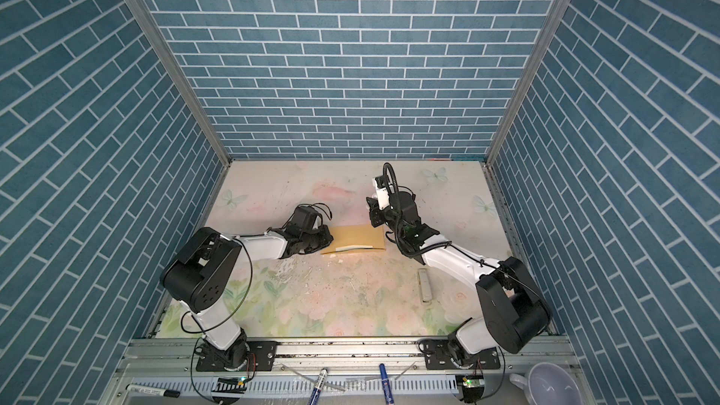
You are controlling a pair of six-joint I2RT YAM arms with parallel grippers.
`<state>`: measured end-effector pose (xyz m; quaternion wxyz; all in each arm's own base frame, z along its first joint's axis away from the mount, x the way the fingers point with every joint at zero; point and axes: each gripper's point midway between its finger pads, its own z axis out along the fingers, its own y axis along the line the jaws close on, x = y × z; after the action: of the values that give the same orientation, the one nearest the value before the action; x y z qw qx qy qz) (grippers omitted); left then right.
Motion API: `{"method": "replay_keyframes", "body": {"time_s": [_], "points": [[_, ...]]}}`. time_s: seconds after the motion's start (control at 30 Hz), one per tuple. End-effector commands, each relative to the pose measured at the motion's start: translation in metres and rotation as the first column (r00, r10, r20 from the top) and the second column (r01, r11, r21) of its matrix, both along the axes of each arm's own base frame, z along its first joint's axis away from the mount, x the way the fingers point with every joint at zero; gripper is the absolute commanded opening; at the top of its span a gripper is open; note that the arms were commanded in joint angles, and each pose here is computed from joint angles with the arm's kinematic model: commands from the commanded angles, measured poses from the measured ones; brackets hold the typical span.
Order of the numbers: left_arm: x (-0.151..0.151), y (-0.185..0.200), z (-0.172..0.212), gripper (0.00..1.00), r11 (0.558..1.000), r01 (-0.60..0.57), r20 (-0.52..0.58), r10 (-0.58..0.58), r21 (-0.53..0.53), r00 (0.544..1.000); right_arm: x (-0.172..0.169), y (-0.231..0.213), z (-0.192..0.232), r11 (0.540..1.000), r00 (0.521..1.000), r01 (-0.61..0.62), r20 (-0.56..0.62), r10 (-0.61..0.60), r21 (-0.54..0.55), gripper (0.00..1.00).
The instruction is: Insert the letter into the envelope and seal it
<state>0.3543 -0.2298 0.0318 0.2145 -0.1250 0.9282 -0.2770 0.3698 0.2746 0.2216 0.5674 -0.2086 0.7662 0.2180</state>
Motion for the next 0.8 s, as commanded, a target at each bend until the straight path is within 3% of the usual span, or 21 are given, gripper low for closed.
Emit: {"method": "replay_keyframes", "body": {"time_s": [0.0, 0.2, 0.4, 0.6, 0.77], "points": [[0.015, -0.001, 0.048, 0.24, 1.000, -0.001, 0.081, 0.001, 0.003, 0.997, -0.002, 0.000, 0.040, 0.994, 0.995, -0.015, 0.096, 0.004, 0.109, 0.00], [0.026, -0.004, 0.127, 0.45, 0.997, -0.010, 0.233, 0.027, -0.072, 0.972, -0.005, -0.002, 0.063, 0.988, 0.985, -0.034, 0.175, 0.007, 0.153, 0.00], [0.020, 0.003, 0.188, 0.66, 0.975, -0.066, 0.315, 0.133, -0.214, 0.940, -0.007, -0.001, 0.083, 0.983, 0.970, -0.060, 0.242, 0.017, 0.172, 0.00], [0.013, 0.007, 0.239, 0.89, 0.900, -0.108, 0.318, 0.258, -0.421, 0.912, -0.008, 0.003, 0.099, 0.975, 0.955, -0.094, 0.295, 0.030, 0.204, 0.00], [0.012, 0.003, 0.268, 0.94, 0.765, -0.132, 0.228, 0.344, -0.630, 0.911, -0.008, 0.007, 0.114, 0.966, 0.939, -0.120, 0.342, 0.036, 0.228, 0.00]]}}
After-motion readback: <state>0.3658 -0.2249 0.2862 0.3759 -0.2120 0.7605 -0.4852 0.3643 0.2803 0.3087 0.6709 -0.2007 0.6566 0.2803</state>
